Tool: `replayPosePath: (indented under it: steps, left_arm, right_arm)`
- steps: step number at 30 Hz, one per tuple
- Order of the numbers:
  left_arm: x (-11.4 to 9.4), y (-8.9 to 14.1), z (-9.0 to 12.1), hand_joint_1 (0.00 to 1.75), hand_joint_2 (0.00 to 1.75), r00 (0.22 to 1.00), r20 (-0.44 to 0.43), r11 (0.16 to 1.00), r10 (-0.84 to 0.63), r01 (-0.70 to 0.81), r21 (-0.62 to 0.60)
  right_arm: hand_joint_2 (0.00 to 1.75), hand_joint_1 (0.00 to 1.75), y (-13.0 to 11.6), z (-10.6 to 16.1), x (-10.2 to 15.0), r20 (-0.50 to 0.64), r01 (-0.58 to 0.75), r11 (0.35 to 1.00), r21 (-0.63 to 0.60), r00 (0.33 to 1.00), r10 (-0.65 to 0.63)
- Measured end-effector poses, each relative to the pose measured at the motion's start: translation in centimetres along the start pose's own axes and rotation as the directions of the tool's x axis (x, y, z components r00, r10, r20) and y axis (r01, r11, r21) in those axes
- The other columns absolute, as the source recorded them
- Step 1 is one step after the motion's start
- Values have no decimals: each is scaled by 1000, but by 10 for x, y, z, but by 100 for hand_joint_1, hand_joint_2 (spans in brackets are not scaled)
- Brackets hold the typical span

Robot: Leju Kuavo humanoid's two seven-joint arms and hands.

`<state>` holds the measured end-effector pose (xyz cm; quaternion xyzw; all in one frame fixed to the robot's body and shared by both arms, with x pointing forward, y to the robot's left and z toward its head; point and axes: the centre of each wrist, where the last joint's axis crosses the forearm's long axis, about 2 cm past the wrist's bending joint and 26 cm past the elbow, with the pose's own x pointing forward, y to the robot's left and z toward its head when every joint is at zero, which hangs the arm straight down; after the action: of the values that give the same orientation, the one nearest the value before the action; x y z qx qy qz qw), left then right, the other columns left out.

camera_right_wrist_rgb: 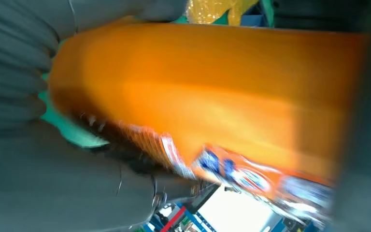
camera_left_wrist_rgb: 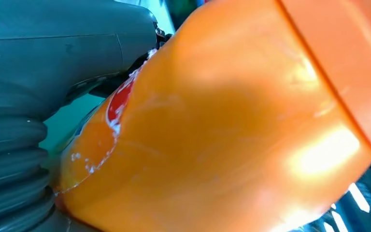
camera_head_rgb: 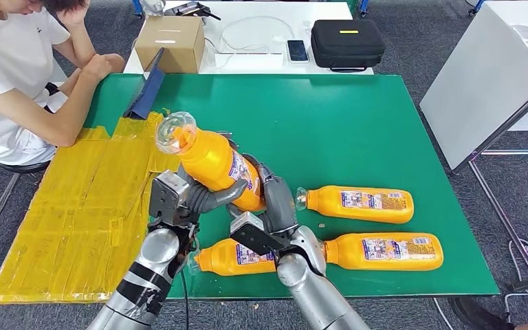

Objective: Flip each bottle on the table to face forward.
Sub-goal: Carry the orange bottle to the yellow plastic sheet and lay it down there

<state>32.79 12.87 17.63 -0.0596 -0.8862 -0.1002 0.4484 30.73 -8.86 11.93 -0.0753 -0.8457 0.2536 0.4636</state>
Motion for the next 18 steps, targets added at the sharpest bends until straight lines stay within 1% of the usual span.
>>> replayPosePath:
  steps: [2,3,5,7,9,12,13,16,18]
  left_arm:
    - [3,4,-6,175,175,988,23,988,-153,152,36]
    - [4,8,-11,175,175,968,36,967,-248,246,64]
    - [6,19,-22,175,175,911,54,908,-410,402,114]
    - [6,29,-32,175,175,852,51,849,-521,512,131]
    - [2,40,-40,175,175,784,39,781,-619,610,132]
    - [-7,54,-52,175,175,647,14,643,-763,756,126]
    - [-10,59,-56,175,175,605,4,601,-796,790,119]
    - [-21,72,-62,175,175,522,-36,518,-852,851,86]
    - [-29,82,-64,175,175,439,-71,435,-896,898,61]
  right_arm:
    - [175,0,-2,4,4,17,11,1000,-28,1000,-11]
    - [175,0,-3,6,7,28,17,999,-46,999,-16]
    - [175,0,-8,9,14,52,28,996,-87,998,-23]
    - [175,0,-15,10,22,85,37,990,-135,996,-26]
    - [175,0,-23,10,30,122,44,982,-184,992,-22]
    - [175,0,-34,11,42,177,51,964,-259,984,-4]
    - [175,0,-37,11,47,195,54,958,-280,981,1]
    - [175,0,-44,12,56,235,62,945,-322,972,16]
    - [175,0,-48,13,62,259,66,935,-349,966,28]
